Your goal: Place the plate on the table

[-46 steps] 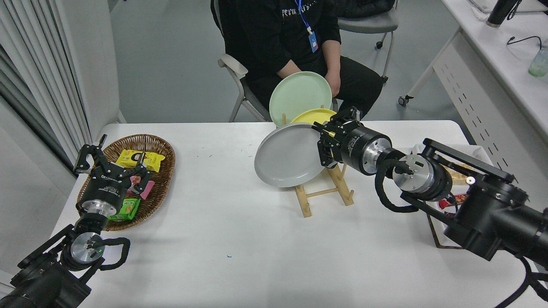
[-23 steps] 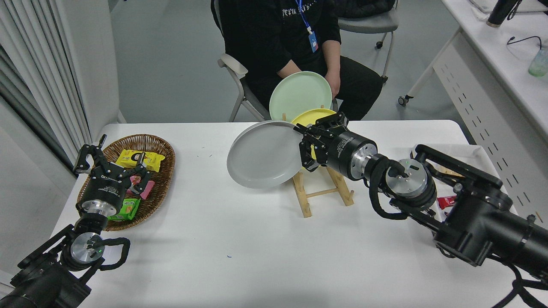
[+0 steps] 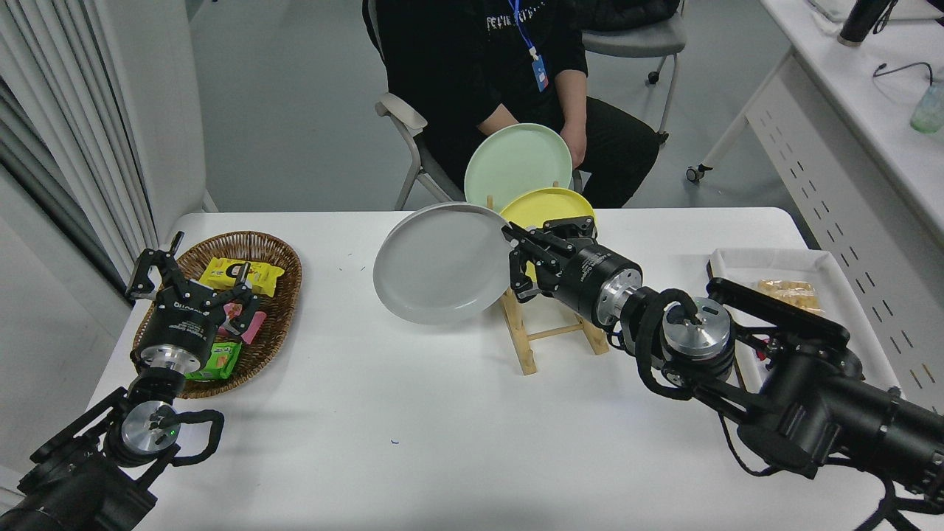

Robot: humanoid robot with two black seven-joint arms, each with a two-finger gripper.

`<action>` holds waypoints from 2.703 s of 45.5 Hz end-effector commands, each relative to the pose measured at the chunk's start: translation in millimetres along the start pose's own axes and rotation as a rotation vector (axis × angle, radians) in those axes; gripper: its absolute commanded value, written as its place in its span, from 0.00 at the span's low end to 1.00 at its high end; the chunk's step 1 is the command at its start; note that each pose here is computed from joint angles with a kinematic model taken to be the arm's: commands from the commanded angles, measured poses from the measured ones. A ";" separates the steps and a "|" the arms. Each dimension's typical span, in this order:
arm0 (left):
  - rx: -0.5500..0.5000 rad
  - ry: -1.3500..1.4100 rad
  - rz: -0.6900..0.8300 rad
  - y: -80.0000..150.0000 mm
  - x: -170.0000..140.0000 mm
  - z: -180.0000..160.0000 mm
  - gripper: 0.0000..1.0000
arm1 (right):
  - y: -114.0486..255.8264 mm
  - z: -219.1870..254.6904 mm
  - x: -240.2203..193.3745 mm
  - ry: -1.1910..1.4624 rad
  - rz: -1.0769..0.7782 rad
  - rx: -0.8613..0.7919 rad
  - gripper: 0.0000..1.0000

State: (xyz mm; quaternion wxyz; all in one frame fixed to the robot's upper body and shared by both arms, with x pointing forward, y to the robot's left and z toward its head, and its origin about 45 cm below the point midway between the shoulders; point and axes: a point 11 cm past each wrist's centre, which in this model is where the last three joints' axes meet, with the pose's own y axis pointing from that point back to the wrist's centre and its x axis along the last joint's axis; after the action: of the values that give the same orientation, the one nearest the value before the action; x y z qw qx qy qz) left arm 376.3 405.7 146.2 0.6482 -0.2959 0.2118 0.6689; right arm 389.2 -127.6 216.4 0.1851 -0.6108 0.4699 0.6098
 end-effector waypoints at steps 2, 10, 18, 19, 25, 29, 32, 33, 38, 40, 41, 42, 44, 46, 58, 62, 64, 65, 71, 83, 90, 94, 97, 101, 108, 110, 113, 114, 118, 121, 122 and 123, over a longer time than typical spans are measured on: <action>-0.001 0.000 0.000 -0.2 -0.1 0.3 0.98 | 1.7 1.1 19.2 -0.138 0.046 0.042 0.00; 0.000 0.000 0.000 -0.1 -0.1 -0.1 0.98 | 2.3 7.3 21.3 -0.140 0.046 0.031 0.00; 0.000 0.000 0.000 -0.1 -0.1 -0.1 0.98 | -1.6 11.8 1.0 -0.030 -0.017 0.022 0.00; 0.000 0.000 0.000 -0.1 -0.1 -0.1 0.98 | -2.5 11.9 -3.7 -0.016 -0.030 0.022 0.00; 0.001 0.000 0.001 0.5 0.4 -0.4 0.98 | -6.3 12.4 -23.5 0.008 -0.073 0.019 0.00; 0.000 0.000 0.000 -0.1 -0.1 -0.1 0.98 | -8.1 13.4 -35.0 0.015 -0.095 0.013 0.00; 0.000 0.000 0.000 -0.1 -0.1 -0.1 0.98 | -9.7 17.1 -43.6 0.015 -0.112 0.004 0.00; 0.001 0.000 0.001 0.5 0.4 -0.4 0.98 | -10.0 18.5 -46.3 0.015 -0.117 0.000 0.00; -0.001 0.000 0.000 -0.2 -0.1 0.3 0.98 | -12.2 25.4 -56.8 -0.008 -0.137 -0.018 0.00; 0.000 0.000 0.001 0.4 0.4 0.0 0.98 | -13.2 30.3 -59.1 -0.021 -0.142 -0.030 0.00; 0.000 0.000 0.000 -0.1 -0.1 -0.1 0.98 | -13.7 33.0 -59.9 -0.023 -0.144 -0.035 0.00; 0.000 0.000 0.000 -0.1 -0.1 -0.1 0.98 | -14.1 34.9 -61.2 -0.024 -0.146 -0.039 0.00; 0.000 0.000 0.001 0.4 0.4 0.0 0.98 | -14.9 40.5 -63.4 -0.031 -0.152 -0.051 0.00; 0.000 0.000 0.000 -0.1 -0.1 -0.1 0.98 | -14.8 46.1 -66.3 -0.035 -0.158 -0.064 0.00; 0.000 0.000 0.000 -0.1 -0.1 -0.1 0.98 | -14.9 52.6 -78.6 -0.129 -0.134 -0.106 0.00; 0.000 0.000 0.000 -0.1 -0.1 -0.1 0.98 | -15.9 56.9 -73.4 -0.134 -0.095 -0.110 0.00; -0.001 0.000 0.000 -0.2 -0.1 0.3 0.98 | -15.9 56.1 -70.5 -0.137 -0.076 -0.101 0.00; 0.000 0.000 0.001 0.4 0.4 0.0 0.98 | -15.7 54.9 -67.6 -0.137 -0.065 -0.095 0.00; -0.001 0.000 0.000 -0.2 -0.1 0.3 0.98 | -13.1 57.1 -48.6 -0.098 -0.006 -0.103 0.00; 0.000 0.000 0.000 -0.1 -0.1 -0.1 0.98 | -7.5 71.0 -28.8 0.119 0.005 -0.146 0.00; -0.001 0.000 0.000 -0.2 -0.1 0.3 0.98 | -3.3 66.7 -38.8 0.356 -0.018 -0.154 0.00; -0.001 0.000 0.000 -0.2 -0.1 0.3 0.98 | -1.5 62.2 -46.2 0.462 -0.031 -0.156 0.00; -0.001 0.000 0.000 -0.2 -0.1 0.3 0.98 | -0.5 62.1 -51.1 0.545 -0.041 -0.166 0.00; 0.000 0.000 0.000 -0.1 -0.1 -0.1 0.98 | 1.2 61.8 -58.3 0.646 -0.057 -0.177 0.00; 0.000 0.000 0.000 -0.1 -0.1 -0.1 0.98 | 3.0 55.1 -60.2 0.764 -0.078 -0.174 0.00; 0.000 0.000 0.000 -0.1 -0.1 -0.1 0.98 | 3.3 55.1 -60.8 0.809 -0.093 -0.174 0.00; 0.001 0.000 0.001 0.5 0.4 -0.3 0.98 | 3.9 55.2 -59.3 0.867 -0.105 -0.177 0.00; 0.000 0.000 0.000 -0.1 -0.1 -0.1 0.98 | 4.0 55.0 -59.7 0.884 -0.110 -0.177 0.00; 0.000 0.000 0.000 -0.1 -0.1 -0.1 0.98 | 4.7 54.6 -53.9 0.925 -0.107 -0.184 0.00; 0.000 0.000 0.000 -0.1 -0.1 -0.1 0.98 | 4.9 55.2 -51.3 0.950 -0.110 -0.189 0.00; 0.000 0.000 0.000 -0.1 -0.1 -0.1 0.98 | 4.9 54.9 -49.9 0.956 -0.109 -0.189 0.00; 0.000 0.000 0.000 -0.1 -0.1 -0.1 0.98 | 4.9 55.0 -49.5 0.961 -0.110 -0.190 0.00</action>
State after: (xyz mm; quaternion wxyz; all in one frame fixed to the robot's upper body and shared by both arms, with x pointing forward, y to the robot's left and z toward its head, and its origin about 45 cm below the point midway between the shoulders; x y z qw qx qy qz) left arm 376.3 405.7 146.1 0.6482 -0.2959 0.2119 0.6689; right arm 364.4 -64.1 257.6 -0.0440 -0.8372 0.4217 0.3454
